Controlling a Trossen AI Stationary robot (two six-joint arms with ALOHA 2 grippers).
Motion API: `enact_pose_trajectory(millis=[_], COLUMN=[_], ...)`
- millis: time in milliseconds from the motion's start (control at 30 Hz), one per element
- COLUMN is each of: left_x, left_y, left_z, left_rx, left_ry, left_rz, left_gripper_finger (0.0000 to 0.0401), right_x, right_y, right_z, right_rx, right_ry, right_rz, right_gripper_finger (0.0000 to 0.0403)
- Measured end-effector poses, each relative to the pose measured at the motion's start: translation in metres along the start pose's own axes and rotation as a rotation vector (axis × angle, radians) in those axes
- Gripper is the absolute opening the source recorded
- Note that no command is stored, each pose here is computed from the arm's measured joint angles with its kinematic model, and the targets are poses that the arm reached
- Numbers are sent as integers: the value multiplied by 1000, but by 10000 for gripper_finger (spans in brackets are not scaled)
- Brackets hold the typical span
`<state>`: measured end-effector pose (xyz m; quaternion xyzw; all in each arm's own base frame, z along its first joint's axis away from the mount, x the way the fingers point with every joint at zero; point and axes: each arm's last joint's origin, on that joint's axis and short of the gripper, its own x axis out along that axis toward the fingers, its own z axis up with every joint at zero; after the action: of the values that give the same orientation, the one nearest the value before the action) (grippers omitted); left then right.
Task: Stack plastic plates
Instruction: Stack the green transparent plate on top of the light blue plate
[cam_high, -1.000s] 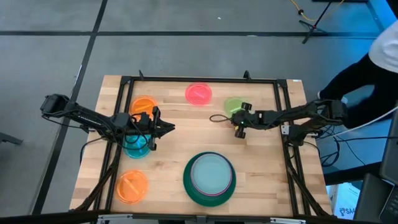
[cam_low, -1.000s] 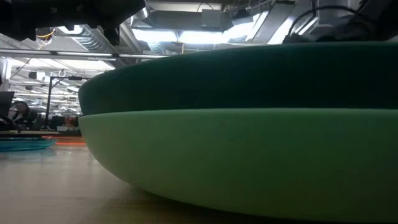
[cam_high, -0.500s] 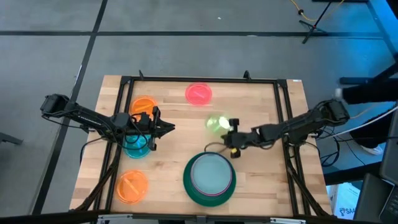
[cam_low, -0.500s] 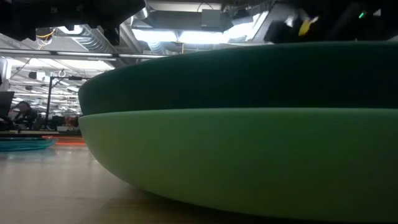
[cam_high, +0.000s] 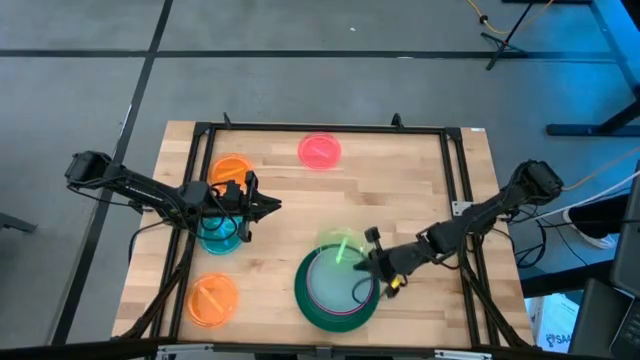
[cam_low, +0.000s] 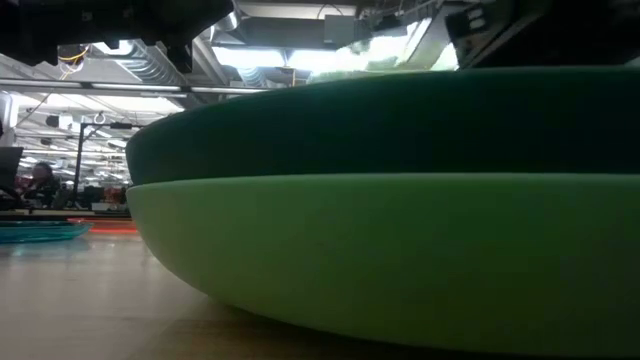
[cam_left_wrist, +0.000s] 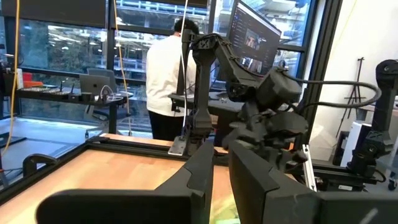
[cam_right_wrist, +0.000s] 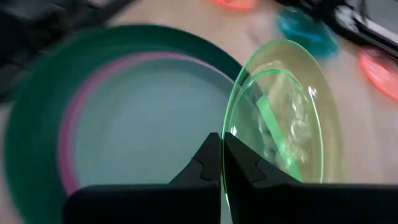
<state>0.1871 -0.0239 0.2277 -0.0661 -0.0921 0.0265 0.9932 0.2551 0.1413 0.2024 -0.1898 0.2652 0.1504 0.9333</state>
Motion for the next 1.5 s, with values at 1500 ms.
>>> enact_pose_trajectory(millis=[1500], left_x=[0], left_y=[0], left_z=[3], left_rx=[-22], left_ry=[-26], left_rz=[1], left_gripper_finger=[43], right_x=[45], right_y=[36], right_z=[-7], right_rx=[130], right_ry=[-126], right_rz=[85], right_gripper_finger=[141])
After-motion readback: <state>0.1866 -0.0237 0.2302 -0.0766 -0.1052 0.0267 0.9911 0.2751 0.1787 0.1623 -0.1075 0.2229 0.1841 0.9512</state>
